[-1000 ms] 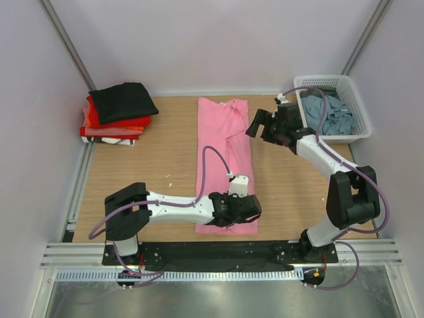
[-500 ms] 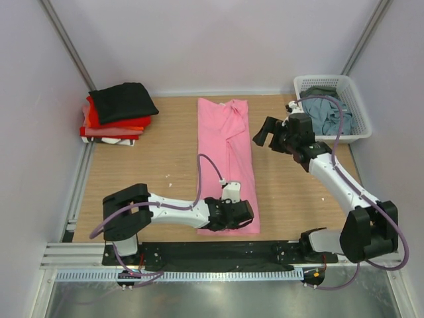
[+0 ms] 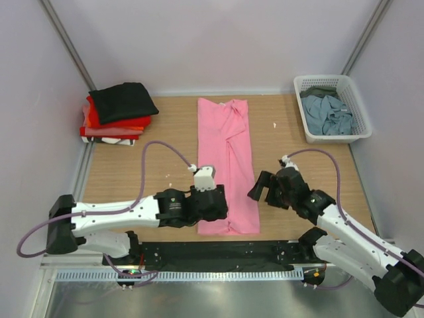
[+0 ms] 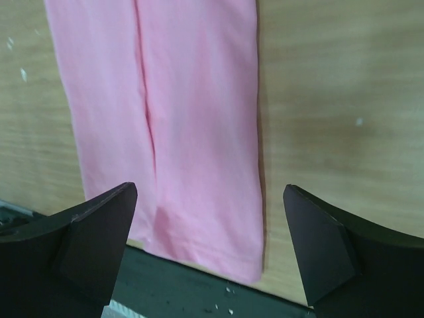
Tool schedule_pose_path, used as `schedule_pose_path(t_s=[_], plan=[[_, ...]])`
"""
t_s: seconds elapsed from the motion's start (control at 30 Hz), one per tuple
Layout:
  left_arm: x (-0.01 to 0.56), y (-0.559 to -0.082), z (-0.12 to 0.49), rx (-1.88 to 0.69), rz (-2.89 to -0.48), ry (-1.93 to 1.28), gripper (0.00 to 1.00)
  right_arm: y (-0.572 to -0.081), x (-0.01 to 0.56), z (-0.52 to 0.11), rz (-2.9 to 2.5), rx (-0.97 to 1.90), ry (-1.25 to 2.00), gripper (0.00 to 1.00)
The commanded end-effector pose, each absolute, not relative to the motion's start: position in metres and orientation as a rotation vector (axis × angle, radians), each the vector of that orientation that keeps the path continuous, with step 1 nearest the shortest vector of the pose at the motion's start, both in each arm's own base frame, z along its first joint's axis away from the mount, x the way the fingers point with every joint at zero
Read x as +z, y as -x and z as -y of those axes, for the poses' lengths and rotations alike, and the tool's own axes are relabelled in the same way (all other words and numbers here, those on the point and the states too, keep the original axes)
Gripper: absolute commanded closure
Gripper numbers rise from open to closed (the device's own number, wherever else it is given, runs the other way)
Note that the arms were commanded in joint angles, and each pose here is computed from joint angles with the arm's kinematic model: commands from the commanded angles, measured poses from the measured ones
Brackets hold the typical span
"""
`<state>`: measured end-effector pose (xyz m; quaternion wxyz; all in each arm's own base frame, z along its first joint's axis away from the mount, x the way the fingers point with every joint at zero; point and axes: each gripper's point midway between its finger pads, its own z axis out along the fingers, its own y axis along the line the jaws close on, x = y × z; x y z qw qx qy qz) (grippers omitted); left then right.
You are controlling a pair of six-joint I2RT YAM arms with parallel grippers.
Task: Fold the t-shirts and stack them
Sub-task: Fold the tshirt
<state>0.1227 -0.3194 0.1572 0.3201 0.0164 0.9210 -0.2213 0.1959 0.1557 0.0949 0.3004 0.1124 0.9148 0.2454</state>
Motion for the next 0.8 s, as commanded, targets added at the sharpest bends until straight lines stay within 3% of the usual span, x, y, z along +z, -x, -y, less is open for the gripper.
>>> schedule_pose_path(t_s=[0.0,0.37,0.47,0.77], plan=[[0.116,-0.122,0.248,-0.321,-2.462,0.037,0.40,-0.171,0.082,-0.152,-2.437,0.626,-0.473,0.02],[0.082,-0.114,0.207,-0.440,-2.441,0.221,0.38,-0.096,0.036,-0.159,-2.580,0.515,-0.360,0.14],[0.075,-0.115,0.210,-0.428,-2.447,0.210,0.37,-0.090,0.032,-0.159,-2.573,0.478,-0.350,0.24],[0.048,-0.108,0.228,-0.457,-2.501,0.168,0.36,-0.090,0.023,-0.165,-2.577,0.479,-0.344,0.36]])
